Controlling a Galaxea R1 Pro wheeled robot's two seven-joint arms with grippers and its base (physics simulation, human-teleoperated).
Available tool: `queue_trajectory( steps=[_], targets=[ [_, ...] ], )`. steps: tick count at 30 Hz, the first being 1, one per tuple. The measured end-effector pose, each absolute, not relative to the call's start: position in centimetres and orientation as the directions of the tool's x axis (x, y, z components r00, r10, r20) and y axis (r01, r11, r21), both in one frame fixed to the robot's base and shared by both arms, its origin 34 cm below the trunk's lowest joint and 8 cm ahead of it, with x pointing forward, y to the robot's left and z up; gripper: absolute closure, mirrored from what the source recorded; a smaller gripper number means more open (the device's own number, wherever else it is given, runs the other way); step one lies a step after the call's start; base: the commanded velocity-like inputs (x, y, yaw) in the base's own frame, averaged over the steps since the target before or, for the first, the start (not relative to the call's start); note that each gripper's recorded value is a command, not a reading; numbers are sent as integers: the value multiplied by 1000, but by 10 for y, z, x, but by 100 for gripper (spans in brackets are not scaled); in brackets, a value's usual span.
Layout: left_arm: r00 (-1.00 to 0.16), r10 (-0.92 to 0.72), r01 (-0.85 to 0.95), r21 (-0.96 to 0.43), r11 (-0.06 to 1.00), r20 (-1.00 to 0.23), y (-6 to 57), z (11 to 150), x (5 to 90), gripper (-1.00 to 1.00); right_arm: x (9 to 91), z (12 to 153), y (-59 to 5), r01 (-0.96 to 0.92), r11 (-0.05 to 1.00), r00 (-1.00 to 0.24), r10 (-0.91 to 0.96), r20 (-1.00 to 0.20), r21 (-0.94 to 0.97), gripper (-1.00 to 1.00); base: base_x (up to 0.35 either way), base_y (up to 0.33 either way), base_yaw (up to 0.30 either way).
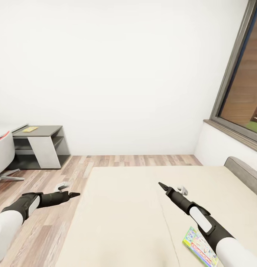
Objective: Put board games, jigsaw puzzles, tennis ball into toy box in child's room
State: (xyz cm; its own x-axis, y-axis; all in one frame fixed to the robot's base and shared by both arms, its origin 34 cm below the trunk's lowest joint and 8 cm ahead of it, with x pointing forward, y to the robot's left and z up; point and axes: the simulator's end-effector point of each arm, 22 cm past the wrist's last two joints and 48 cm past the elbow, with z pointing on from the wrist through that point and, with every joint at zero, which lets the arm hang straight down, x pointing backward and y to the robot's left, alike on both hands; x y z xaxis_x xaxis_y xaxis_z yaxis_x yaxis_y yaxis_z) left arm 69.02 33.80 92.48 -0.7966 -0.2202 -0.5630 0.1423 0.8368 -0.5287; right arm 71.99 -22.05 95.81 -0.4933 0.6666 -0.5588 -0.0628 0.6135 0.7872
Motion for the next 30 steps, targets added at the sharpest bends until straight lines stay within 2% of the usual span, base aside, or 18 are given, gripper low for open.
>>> queue_trajectory(
  steps=[30],
  targets=[
    [-796,-221,142,-529,836,-563,338,925,690,-100,720,958,-218,-63,613,-496,665,-558,787,-100,0,-261,0]
  ],
)
